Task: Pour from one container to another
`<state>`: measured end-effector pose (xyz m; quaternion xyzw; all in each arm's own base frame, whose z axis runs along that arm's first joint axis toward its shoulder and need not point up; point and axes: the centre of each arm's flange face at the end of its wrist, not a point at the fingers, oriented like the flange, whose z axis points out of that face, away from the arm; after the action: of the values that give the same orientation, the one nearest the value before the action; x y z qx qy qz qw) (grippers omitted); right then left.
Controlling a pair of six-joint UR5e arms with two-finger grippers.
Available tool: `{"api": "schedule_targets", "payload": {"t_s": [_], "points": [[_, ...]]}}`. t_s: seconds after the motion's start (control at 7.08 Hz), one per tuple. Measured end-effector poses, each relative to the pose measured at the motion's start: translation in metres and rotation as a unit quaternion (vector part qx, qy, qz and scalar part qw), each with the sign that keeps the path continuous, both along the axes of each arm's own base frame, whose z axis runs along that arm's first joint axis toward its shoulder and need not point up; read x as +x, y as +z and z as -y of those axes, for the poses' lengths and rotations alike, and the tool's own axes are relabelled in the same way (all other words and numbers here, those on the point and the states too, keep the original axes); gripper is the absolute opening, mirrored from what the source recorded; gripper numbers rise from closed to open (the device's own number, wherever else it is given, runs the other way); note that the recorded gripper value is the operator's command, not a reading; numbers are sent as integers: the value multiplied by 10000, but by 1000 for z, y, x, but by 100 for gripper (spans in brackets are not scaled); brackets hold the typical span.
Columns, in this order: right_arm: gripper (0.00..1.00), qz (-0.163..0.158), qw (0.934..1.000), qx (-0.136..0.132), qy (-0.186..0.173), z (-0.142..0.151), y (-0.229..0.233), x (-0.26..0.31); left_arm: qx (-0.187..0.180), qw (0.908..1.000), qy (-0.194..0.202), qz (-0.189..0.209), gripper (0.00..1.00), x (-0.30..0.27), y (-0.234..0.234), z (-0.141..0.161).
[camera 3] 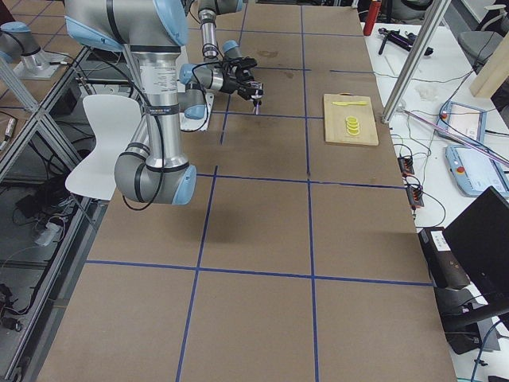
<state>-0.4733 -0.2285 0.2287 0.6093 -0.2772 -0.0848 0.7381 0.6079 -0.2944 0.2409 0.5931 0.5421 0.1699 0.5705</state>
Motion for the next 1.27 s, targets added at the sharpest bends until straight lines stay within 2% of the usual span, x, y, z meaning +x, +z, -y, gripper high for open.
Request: {"api": "schedule_targets", "payload": {"t_s": [0.56, 1.27], "points": [[0, -818, 9966, -28, 57, 6, -27, -6, -8, 10000, -13, 19, 0, 2, 0, 0], [0, -1779, 9840, 54, 41, 8, -56, -7, -19, 10000, -23, 48, 0, 7, 0, 1]]}}
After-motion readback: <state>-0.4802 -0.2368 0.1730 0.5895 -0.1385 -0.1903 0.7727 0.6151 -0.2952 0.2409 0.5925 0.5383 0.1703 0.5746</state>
